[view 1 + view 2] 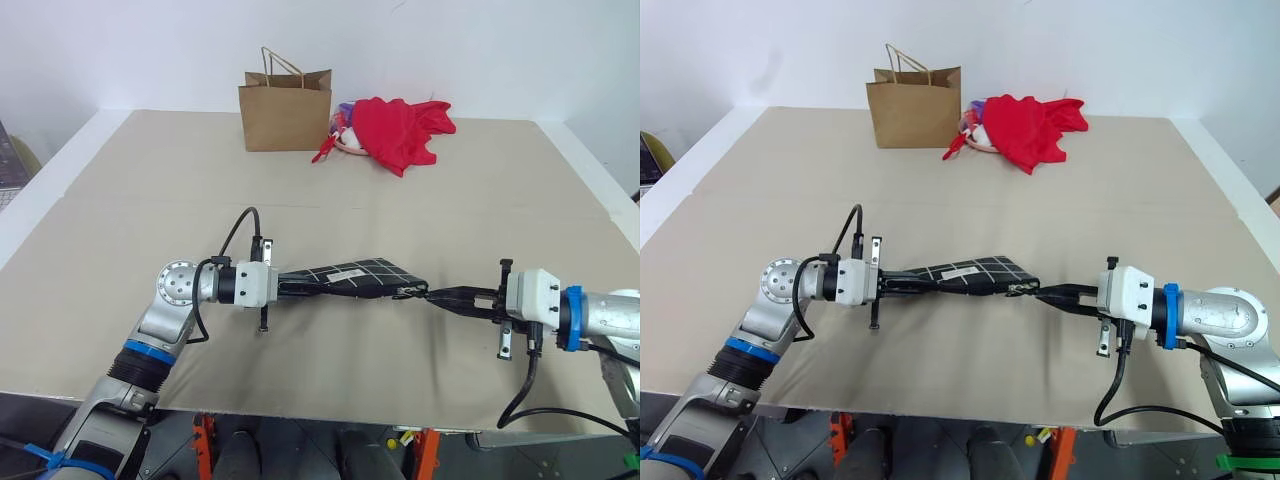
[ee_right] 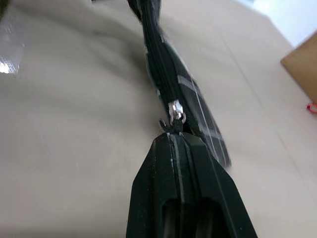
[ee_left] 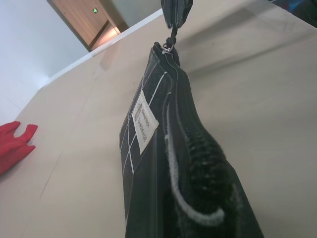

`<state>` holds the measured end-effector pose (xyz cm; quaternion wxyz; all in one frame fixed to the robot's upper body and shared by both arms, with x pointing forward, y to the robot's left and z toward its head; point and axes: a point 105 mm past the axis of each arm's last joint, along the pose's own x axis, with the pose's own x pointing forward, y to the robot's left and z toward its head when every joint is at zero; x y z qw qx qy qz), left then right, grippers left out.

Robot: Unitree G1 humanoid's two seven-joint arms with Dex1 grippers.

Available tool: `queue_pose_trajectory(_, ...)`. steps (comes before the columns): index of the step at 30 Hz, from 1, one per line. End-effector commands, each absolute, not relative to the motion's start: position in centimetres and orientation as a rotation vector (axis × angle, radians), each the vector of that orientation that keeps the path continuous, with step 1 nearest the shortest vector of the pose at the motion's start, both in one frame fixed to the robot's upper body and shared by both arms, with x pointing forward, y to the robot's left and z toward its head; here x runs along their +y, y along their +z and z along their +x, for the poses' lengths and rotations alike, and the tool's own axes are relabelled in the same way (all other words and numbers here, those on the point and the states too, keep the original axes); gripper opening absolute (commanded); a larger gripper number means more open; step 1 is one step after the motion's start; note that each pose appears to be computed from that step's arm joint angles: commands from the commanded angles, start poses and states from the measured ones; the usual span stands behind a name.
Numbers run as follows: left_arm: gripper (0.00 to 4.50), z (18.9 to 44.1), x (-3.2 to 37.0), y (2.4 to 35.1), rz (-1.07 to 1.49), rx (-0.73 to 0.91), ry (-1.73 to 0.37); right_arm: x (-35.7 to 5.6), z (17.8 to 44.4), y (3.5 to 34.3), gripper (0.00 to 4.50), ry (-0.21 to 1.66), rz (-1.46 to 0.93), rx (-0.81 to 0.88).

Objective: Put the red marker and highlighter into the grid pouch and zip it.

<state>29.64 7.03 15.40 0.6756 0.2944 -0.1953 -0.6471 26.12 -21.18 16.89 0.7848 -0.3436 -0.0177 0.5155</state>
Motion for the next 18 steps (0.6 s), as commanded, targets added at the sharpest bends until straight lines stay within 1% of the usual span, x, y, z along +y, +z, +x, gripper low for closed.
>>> queue_pose_trajectory(1,0.0,29.6,8.3,16.2,0.661,-0.453,-1.442,-22.4,26.5,18.9,0.07,0.992,-0.723,-0.052)
queue_pose_trajectory(4,0.0,29.5,8.5,16.1,0.659,-0.443,-1.459,-23.2,26.2,18.3,0.07,0.973,-0.742,-0.017)
queue_pose_trajectory(8,0.0,29.3,8.2,16.0,0.617,-0.409,-1.489,-22.6,25.9,18.3,0.07,0.958,-0.718,-0.039)
queue_pose_trajectory(10,0.69,29.2,8.0,15.9,0.578,-0.377,-1.509,-22.1,25.8,18.3,0.0,0.96,-0.683,-0.047)
queue_pose_trajectory(12,1.21,29.0,7.9,16.2,0.525,-0.344,-1.524,-21.8,25.7,18.6,0.0,0.95,-0.587,-0.05)
queue_pose_trajectory(13,1.75,29.0,8.0,16.4,0.494,-0.325,-1.528,-21.6,25.8,18.9,0.0,0.935,-0.54,-0.063)
queue_pose_trajectory(14,2.02,28.8,8.1,16.5,0.464,-0.296,-1.532,-21.4,25.8,19.2,0.33,0.917,-0.492,-0.073)
queue_pose_trajectory(16,2.94,28.5,8.6,16.7,0.414,-0.232,-1.53,-21.2,25.7,19.2,1.01,0.893,-0.408,-0.064)
queue_pose_trajectory(17,3.39,28.4,8.9,16.6,0.395,-0.199,-1.519,-21.2,25.6,19.1,1.42,0.876,-0.373,-0.055)
queue_pose_trajectory(18,3.97,28.4,9.4,16.5,0.381,-0.17,-1.5,-21.4,25.6,19.0,1.98,0.849,-0.339,-0.045)
